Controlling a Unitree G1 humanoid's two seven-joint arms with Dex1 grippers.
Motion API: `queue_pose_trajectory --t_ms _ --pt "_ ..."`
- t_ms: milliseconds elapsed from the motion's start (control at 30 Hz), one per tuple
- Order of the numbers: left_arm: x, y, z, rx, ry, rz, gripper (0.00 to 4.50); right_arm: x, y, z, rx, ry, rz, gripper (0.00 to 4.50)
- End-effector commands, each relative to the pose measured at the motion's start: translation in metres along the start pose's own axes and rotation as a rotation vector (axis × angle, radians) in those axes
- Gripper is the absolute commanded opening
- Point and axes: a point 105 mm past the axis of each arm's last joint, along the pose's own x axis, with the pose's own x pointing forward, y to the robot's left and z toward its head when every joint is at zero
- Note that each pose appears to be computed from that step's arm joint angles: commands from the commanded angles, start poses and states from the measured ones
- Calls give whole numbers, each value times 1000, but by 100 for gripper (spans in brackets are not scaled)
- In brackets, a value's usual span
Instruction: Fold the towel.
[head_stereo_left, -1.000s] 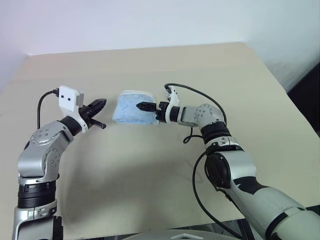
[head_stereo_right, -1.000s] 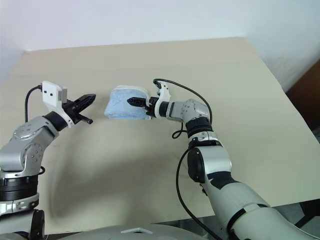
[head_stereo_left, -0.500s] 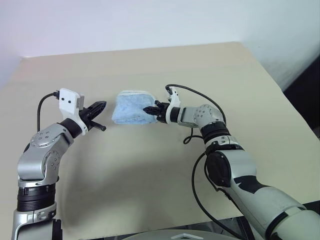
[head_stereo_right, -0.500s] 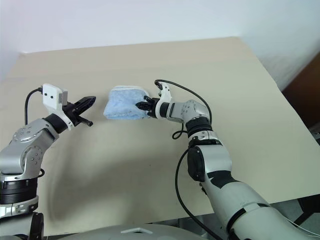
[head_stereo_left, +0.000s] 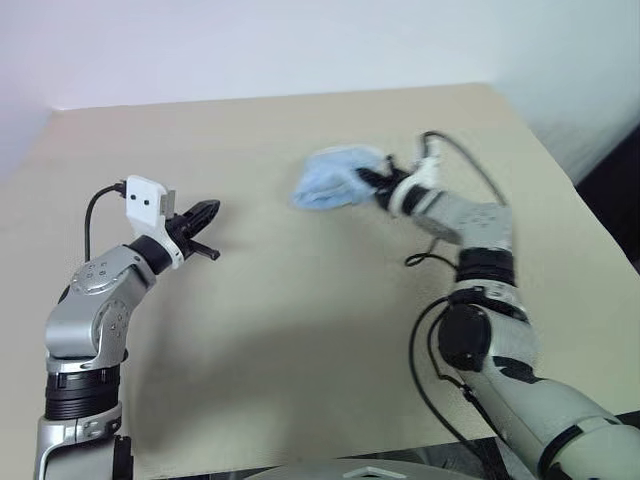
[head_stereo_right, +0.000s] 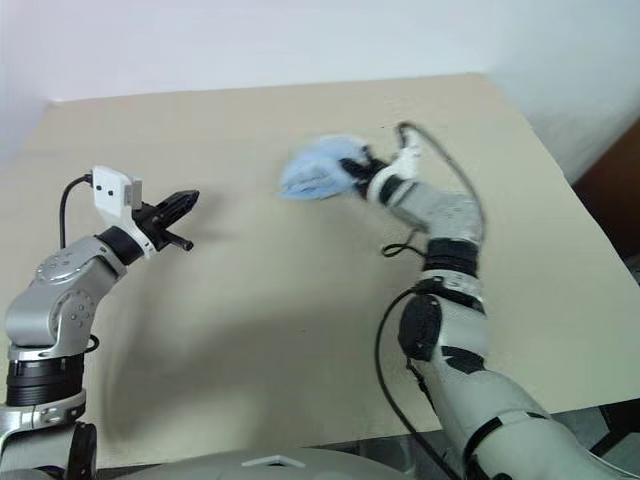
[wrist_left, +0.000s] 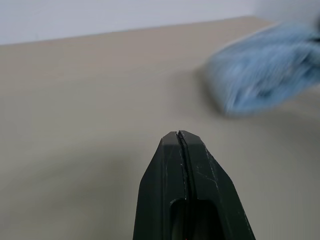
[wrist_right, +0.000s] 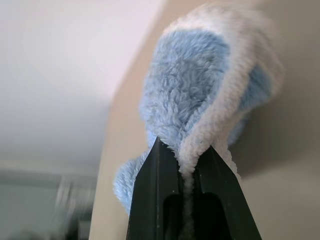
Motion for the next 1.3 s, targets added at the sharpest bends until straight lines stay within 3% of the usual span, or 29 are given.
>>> queue_pose_trajectory --t_ms 33,100,167,500,633,967,1033,1100,1200,1300 --pt "8 -12 11 18 -39 -54 0 -46 -2 52 -20 -186 -54 6" --pt "15 -18 11 13 -36 -89 0 -81 -21 80 -20 -312 -190 6" --pt "22 -23 10 11 -33 -120 0 -106 -37 87 7 -363 -290 6" --pt "48 -46 11 18 -27 -250 0 -145 -77 52 64 -364 -587 6" --pt "51 -48 9 14 -21 -262 0 -155 -78 52 73 -394 -607 109" --pt "54 -55 2 -1 -9 -294 0 -167 -66 54 76 -446 -560 447" --pt "56 -56 2 -4 -8 -300 0 -173 -66 56 58 -464 -583 447" --pt "57 -55 1 3 -4 -299 0 -182 -68 61 -5 -485 -640 447" --pt "58 -40 -1 24 -1 -238 0 -190 -59 71 -270 -473 -695 447" --pt "54 -13 -9 119 39 -137 0 -174 -34 59 -862 -275 -683 447"
